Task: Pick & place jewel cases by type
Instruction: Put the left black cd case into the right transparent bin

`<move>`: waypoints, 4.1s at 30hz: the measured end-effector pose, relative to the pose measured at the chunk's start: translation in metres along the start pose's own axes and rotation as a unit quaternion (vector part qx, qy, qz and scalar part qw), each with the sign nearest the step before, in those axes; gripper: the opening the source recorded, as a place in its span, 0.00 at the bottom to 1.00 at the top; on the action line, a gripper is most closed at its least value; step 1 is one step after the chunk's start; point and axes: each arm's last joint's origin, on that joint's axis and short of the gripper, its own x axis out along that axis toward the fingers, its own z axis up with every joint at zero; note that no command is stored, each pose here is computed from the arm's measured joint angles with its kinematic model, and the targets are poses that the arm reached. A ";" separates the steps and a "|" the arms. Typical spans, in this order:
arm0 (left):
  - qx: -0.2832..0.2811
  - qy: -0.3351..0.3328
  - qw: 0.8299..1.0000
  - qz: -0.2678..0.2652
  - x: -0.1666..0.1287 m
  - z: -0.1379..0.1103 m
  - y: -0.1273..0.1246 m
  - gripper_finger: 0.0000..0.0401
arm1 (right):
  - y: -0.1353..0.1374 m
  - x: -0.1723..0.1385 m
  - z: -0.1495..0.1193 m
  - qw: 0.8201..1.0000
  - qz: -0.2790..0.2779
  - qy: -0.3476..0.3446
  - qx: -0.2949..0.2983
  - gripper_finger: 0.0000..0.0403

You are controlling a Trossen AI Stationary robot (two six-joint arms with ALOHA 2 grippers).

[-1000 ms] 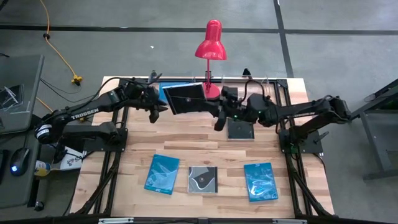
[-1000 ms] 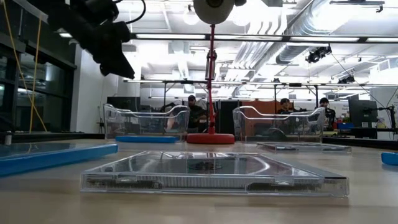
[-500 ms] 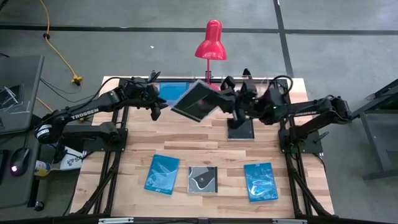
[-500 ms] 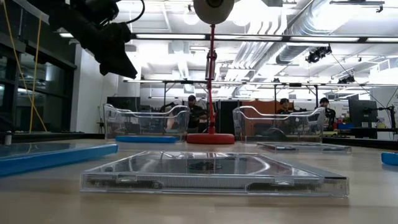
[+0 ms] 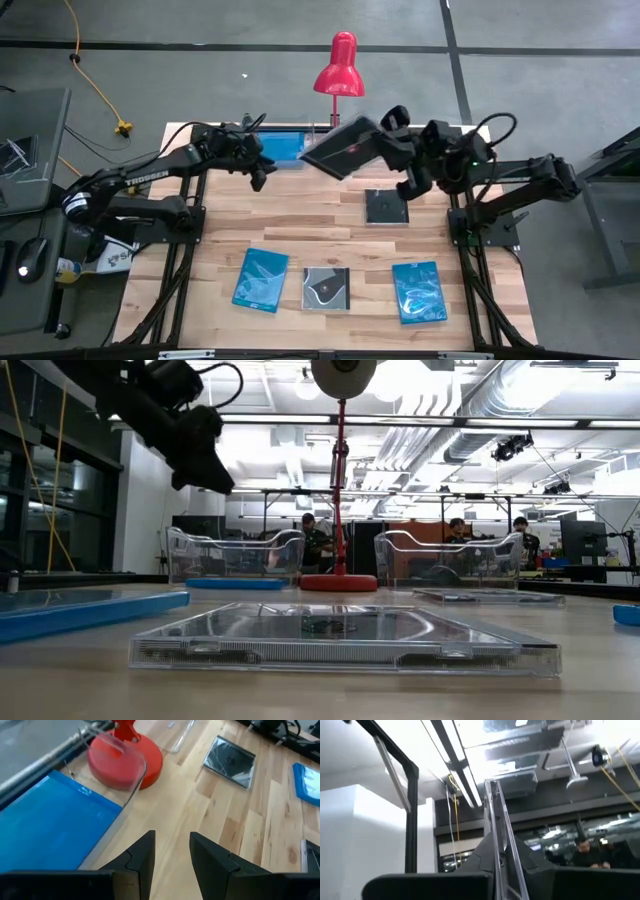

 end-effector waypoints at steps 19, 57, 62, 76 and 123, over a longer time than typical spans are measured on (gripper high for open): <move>0.008 -0.029 0.999 -0.031 0.020 0.007 -0.008 0.30 | 0.019 -0.018 0.061 0.991 0.096 -0.081 -0.052 0.01; 0.005 -0.028 0.999 -0.031 0.020 0.007 -0.008 0.30 | 0.047 -0.042 0.077 0.859 0.511 0.009 -0.028 0.01; 0.006 -0.028 0.999 -0.031 0.020 0.007 -0.008 0.30 | 0.036 -0.037 0.075 0.905 0.425 0.018 -0.018 0.00; 0.006 -0.028 0.999 -0.031 0.020 0.007 -0.008 0.30 | -0.007 -0.037 0.065 0.993 0.029 0.105 -0.051 0.01; 0.011 -0.026 0.999 -0.039 0.020 0.006 -0.008 0.30 | -0.121 -0.129 -0.042 0.546 -0.747 0.339 -0.169 0.01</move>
